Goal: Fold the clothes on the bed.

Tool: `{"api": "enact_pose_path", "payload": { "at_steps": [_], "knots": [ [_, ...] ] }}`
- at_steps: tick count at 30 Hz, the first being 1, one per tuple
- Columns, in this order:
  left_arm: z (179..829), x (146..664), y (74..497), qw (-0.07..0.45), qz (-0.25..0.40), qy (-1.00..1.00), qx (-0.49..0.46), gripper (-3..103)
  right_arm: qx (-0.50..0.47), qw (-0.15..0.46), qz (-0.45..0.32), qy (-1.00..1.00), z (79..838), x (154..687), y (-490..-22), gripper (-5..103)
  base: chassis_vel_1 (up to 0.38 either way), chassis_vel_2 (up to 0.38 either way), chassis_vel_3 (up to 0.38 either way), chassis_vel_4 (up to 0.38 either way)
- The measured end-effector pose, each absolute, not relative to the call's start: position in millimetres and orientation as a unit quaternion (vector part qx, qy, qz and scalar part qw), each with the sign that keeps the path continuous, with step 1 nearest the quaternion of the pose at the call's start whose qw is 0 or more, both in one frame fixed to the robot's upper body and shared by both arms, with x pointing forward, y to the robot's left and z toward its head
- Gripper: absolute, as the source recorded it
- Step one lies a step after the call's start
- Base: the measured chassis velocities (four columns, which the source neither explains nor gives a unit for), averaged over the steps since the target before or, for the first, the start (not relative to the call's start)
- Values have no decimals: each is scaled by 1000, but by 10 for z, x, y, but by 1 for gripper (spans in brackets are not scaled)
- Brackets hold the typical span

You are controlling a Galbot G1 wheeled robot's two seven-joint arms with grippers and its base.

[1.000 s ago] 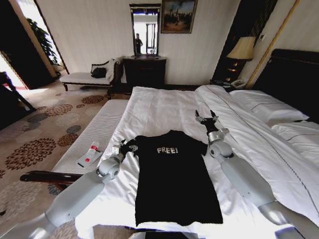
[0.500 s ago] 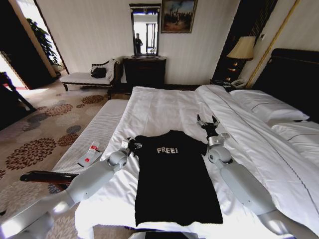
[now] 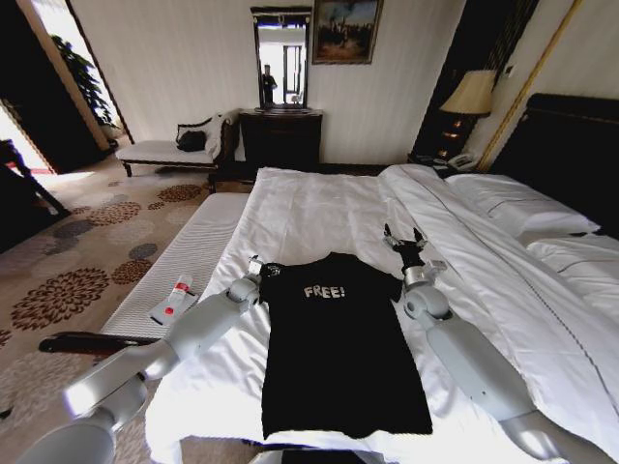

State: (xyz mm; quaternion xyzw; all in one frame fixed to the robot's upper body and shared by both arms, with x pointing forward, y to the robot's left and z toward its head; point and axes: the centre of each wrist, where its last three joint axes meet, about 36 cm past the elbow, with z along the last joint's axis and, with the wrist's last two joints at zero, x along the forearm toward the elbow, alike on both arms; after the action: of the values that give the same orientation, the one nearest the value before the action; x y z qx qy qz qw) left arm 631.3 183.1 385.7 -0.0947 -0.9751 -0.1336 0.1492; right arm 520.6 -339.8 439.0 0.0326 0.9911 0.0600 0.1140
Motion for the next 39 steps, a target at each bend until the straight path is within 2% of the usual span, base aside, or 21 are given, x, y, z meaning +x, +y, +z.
{"api": "enact_pose_path", "payload": {
  "at_steps": [8,14,19,22,25,35,39],
  "knots": [
    [4096,6571,1831,151,-62,-984,-65,100,33,109,60,992,4349,5202,-3361,100,0,0,0,0],
    [4187,6516,1954,156,-44,-985,-62,100,32,106,60,992,4325,5169,-3350,100,0,0,0,0],
    [3967,6040,1874,169,-80,-974,-129,100,35,105,61,992,4306,5138,-3358,100,0,0,0,0],
    [3831,5652,1670,171,-93,-961,-196,100,37,105,60,992,4303,5134,-3366,100,0,0,0,0],
    [3745,5546,1573,171,-104,-955,-217,100,38,105,60,992,4301,5135,-3366,100,0,0,0,0],
    [3631,5882,1418,175,-133,-955,-199,100,51,97,69,992,4260,5109,-3342,100,0,0,0,0],
    [3627,6078,1348,173,-144,-955,-195,100,55,96,95,989,4423,5084,-3220,100,0,0,0,0]
  ]
}}
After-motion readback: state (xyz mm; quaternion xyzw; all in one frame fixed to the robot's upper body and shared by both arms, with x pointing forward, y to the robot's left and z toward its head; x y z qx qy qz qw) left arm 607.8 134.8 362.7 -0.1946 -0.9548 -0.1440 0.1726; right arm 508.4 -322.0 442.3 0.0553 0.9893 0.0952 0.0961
